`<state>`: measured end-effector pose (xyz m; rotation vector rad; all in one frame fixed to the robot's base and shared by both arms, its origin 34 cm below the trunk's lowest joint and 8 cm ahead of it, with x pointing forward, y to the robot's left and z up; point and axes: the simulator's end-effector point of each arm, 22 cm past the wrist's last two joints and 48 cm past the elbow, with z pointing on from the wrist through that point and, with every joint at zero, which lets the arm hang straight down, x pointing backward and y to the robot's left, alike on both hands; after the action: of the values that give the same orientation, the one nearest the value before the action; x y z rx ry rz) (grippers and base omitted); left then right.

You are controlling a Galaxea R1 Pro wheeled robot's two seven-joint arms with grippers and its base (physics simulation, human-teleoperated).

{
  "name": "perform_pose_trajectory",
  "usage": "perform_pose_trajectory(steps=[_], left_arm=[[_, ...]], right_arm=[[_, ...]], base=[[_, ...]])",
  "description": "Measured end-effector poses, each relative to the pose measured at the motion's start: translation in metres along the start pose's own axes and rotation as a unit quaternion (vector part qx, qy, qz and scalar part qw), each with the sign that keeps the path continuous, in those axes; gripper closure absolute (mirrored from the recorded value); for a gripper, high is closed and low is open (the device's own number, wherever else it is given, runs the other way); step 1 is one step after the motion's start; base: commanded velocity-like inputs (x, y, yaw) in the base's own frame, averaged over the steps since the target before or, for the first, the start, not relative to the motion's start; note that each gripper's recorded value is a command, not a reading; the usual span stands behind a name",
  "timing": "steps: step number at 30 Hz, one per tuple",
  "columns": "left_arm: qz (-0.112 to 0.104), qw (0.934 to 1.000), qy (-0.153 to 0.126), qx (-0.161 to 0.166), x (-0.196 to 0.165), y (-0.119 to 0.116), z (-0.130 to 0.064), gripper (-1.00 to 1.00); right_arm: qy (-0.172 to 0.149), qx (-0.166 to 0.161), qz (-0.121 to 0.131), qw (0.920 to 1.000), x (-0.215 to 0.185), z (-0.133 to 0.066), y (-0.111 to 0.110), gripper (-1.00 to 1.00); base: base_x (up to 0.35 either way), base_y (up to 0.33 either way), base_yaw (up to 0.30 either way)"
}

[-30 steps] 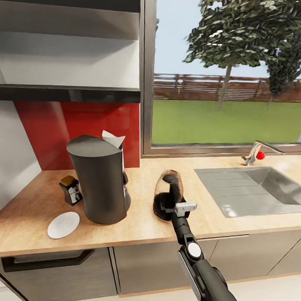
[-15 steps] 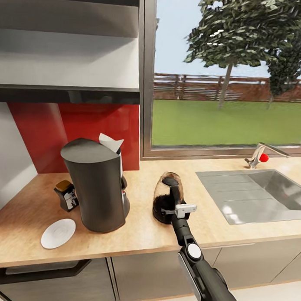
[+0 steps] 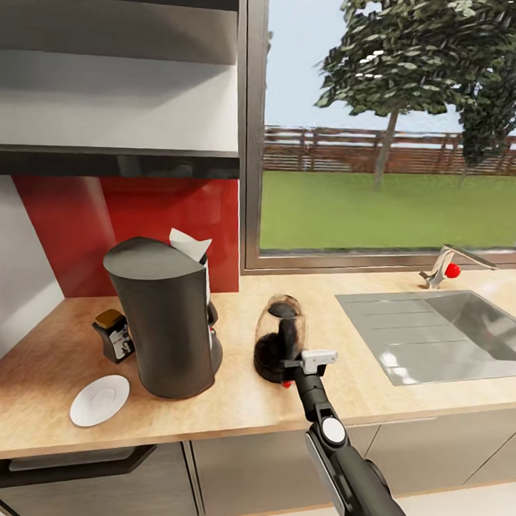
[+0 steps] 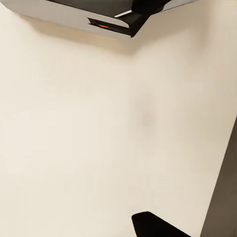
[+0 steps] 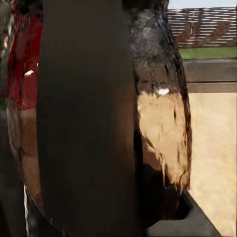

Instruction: Set up a coffee station on the kitchen countertop: keep the coffee maker on the countertop, move the bottle of coffee from the kitchen shelf to the counter next to the coffee maker, place a paper coffee filter on top of the coffee maker, put the saucer next to the coffee maker with the coffee cup on the saucer, and place the electric kettle next to the coffee maker.

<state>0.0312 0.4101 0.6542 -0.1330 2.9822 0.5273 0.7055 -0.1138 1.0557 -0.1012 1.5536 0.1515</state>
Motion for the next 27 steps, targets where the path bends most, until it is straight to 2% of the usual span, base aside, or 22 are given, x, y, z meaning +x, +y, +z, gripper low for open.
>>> perform_pose_trajectory(steps=[27], left_arm=[[0.001,1.0,0.0,0.0,0.0003,-0.0001,0.0,-1.0]], right_arm=[[0.001,0.001,0.002,1.0,-0.0004,0.0004,0.0001,1.0]], base=[[0.0,0.0,0.0]])
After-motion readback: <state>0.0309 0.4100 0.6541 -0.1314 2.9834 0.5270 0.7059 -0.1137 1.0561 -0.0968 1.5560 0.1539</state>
